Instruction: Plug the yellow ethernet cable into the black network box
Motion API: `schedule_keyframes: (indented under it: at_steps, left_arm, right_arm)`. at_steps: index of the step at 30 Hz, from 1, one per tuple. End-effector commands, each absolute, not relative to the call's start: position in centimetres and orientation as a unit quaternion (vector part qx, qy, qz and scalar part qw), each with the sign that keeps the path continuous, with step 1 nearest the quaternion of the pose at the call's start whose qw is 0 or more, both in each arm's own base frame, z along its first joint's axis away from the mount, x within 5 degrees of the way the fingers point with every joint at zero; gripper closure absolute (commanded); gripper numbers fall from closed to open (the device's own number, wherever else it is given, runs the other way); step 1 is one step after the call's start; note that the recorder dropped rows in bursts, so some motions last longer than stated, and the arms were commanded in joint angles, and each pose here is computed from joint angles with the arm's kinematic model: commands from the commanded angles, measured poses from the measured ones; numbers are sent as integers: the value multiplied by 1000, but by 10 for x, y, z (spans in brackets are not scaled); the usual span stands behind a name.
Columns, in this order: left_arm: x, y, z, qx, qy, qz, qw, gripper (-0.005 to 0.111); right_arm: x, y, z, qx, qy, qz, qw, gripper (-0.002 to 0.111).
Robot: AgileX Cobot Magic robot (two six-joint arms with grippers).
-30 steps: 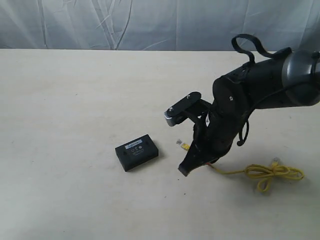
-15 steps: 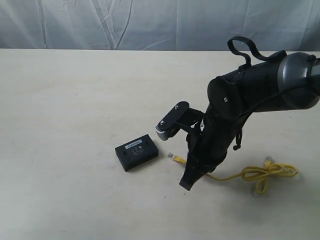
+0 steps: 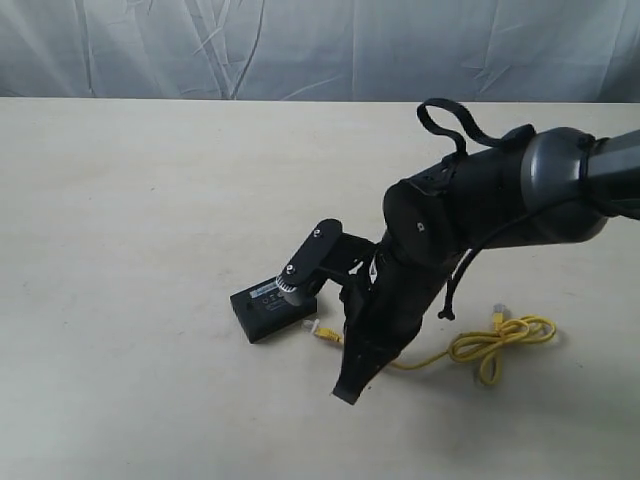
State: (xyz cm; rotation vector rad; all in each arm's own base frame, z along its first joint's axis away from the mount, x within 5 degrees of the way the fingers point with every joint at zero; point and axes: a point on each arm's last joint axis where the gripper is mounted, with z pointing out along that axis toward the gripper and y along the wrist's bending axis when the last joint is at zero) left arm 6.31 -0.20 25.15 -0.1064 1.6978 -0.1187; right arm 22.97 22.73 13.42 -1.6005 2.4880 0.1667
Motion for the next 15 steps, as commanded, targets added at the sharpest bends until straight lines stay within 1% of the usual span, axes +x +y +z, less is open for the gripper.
schedule_keyframes:
  at_steps: [1, 2, 3, 4, 5, 6, 7, 8, 9, 10, 11, 15]
  left_arm:
    - [102, -4, 279, 16, 851, -22, 524, 107]
    - [126, -9, 284, 49, 879, -33, 473, 107]
    - [140, -12, 286, 78, 892, -44, 443, 107]
    - [171, -19, 284, 124, 913, -78, 381, 107]
    - [199, -25, 276, 158, 924, -107, 330, 107]
    - [215, -27, 269, 170, 929, -120, 306, 107]
    - [241, -29, 255, 189, 934, -139, 270, 107]
    - [254, -31, 247, 197, 934, -152, 256, 107]
    - [275, -37, 229, 208, 933, -184, 230, 107]
    - [284, -42, 220, 222, 929, -196, 221, 107]
    - [298, -55, 206, 244, 923, -214, 207, 107]
    - [313, -79, 178, 279, 915, -235, 173, 107]
  right_arm:
    - [229, 227, 133, -538, 837, 55, 86, 109]
    - [229, 227, 133, -537, 837, 56, 86, 109]
    - [229, 227, 133, -536, 838, 57, 86, 109]
    - [229, 227, 133, -535, 838, 57, 86, 109]
    - [229, 227, 133, -534, 839, 58, 86, 109]
    - [229, 227, 133, -533, 840, 60, 86, 109]
    - [228, 228, 133, -524, 845, 67, 84, 109]
    - [228, 228, 133, -524, 845, 68, 84, 109]
    - [228, 229, 133, -523, 845, 68, 88, 109]
    - [229, 229, 133, -522, 845, 69, 91, 109]
    - [230, 230, 134, -515, 848, 70, 100, 109]
    - [232, 231, 134, -514, 848, 71, 110, 109]
